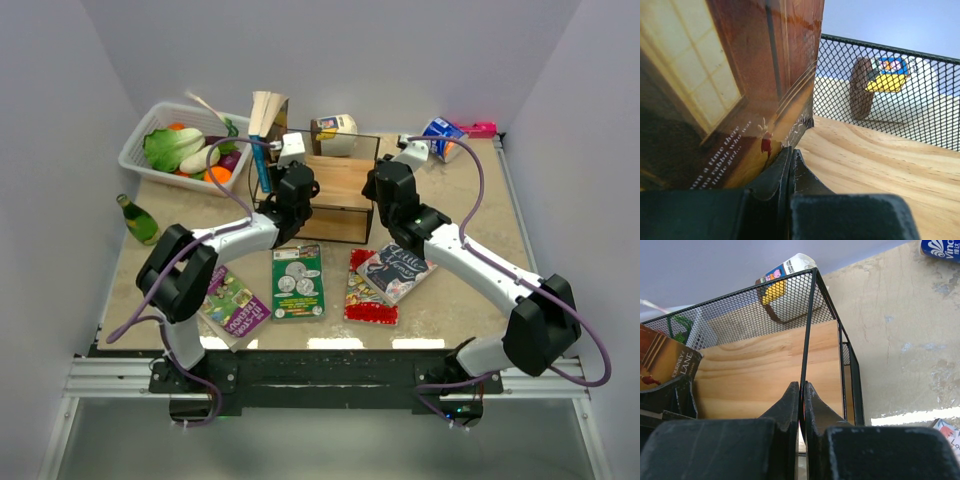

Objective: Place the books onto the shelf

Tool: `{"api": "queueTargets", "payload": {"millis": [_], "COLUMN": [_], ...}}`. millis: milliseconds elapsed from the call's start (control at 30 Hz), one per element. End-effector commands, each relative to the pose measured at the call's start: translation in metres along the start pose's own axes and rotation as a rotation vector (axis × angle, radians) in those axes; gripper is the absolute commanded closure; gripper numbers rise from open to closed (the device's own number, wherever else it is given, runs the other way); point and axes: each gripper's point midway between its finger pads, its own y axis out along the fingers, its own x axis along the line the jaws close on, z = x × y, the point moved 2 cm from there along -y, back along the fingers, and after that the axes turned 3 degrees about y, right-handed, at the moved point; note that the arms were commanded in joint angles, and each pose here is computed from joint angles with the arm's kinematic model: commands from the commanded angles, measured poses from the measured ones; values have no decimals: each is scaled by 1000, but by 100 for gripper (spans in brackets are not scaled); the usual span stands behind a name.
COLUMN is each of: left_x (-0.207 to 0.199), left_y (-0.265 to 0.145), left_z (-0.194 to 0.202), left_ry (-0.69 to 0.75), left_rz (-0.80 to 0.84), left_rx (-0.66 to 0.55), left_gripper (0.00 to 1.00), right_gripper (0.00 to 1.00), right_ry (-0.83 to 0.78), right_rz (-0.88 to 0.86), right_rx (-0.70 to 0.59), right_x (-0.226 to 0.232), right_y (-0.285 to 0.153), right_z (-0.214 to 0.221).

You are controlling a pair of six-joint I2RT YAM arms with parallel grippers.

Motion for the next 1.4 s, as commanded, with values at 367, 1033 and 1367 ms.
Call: {"api": "queueTargets", "payload": {"millis": [367,1033,1367], "left_x": [7,-28,-26], "left_y": [-11,-46,-69], "left_z": [-38,-50,-71], "left_ry": [-148,-146,-177], "left_rz": [62,204,238], "left_rx": [-44,-64,-91], "left_gripper": [93,86,86], "right_gripper": [100,38,15], "right_ry": [-23,-10,19], "right_rz": [12,-33,-60], "right_rx": [102,73,31], "right_x": [-8,2,8], "right_y": [2,-11,-34], "right_z": [34,12,-22]}}
